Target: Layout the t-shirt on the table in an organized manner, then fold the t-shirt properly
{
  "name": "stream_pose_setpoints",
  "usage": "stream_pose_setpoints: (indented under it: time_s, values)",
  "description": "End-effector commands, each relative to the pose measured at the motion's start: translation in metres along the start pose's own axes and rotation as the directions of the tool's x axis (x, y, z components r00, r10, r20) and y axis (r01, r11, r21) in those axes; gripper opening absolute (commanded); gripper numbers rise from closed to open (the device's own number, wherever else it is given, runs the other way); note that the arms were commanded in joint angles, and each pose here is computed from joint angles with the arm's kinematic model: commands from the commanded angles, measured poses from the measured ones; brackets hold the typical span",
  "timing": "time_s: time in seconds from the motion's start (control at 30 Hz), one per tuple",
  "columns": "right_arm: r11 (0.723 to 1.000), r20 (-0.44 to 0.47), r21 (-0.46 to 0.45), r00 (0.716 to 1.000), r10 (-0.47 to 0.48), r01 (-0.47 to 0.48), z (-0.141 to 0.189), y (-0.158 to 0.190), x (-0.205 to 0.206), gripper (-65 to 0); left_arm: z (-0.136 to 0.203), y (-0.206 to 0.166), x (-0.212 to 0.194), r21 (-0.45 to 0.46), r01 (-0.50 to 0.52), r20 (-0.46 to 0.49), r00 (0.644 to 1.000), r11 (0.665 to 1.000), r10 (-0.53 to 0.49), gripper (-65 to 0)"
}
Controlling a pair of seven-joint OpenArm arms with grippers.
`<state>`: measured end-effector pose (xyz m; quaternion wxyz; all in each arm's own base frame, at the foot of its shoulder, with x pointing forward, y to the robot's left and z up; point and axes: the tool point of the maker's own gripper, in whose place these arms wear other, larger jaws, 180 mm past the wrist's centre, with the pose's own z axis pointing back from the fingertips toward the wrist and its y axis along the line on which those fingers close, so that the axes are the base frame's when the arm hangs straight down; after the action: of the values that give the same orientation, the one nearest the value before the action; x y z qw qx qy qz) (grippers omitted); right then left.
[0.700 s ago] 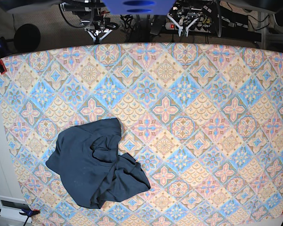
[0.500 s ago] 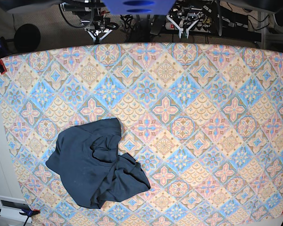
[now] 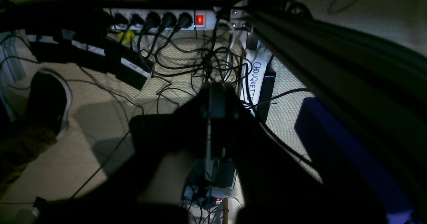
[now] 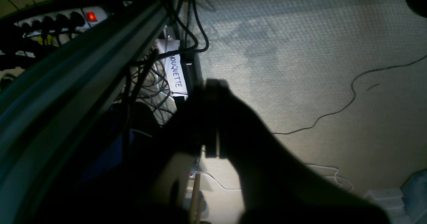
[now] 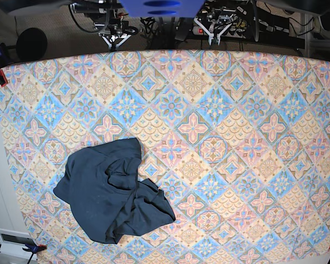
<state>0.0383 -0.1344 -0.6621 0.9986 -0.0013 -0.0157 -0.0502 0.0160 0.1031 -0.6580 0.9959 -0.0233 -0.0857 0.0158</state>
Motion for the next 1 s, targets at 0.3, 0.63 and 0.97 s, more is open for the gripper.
stream_pose_setpoints:
  time_s: [0.3,0.63,0.97]
  values:
    - [1.0,-0.029,-0.007,1.0,0.003,-0.003,0.0,-0.004,-0.022,-64.7,0.002,0.009,-0.011,0.012,0.01,-0.011,1.0,1.0,-0.01,-65.0]
    - [0.998,-0.005,-0.063,1.0,0.019,-0.019,0.009,-0.04,-0.05,-64.7,0.014,0.047,-0.026,0.047,0.133,-0.001,0.991,0.99,-0.133,-65.0]
    - [0.993,0.048,-0.11,0.997,0.057,-0.051,0.032,-0.07,-0.076,-64.8,0.048,0.073,-0.059,0.036,0.292,0.02,0.956,0.956,-0.293,-65.0]
